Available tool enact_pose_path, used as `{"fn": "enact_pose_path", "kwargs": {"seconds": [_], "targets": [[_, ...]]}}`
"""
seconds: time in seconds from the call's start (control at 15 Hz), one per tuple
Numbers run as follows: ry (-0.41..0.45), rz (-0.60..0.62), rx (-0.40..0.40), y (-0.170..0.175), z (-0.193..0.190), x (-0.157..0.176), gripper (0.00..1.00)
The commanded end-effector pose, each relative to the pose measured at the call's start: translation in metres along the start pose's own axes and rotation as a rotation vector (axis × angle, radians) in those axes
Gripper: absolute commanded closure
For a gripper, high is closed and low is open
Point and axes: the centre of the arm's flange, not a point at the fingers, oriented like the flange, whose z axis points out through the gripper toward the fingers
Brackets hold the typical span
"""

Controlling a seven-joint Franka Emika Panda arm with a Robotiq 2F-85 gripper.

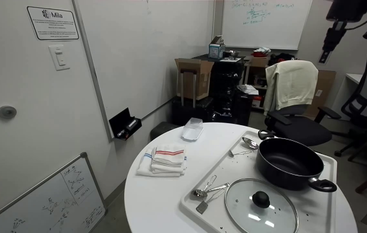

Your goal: Put the clear lid on the black pot

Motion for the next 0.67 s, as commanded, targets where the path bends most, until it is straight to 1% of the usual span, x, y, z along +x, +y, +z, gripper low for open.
{"fn": "enact_pose_path", "kwargs": {"seconds": [0.0,0.33,0.6], "targets": [[-0.036,-0.047,-0.058,-0.033,0.056,0.013,0.00],[-0.085,-0.147,-0.109,-0.083,0.138,0.020,0.00],[-0.095,-0.213,-0.136,-0.109,0.197,0.024,0.00]]}}
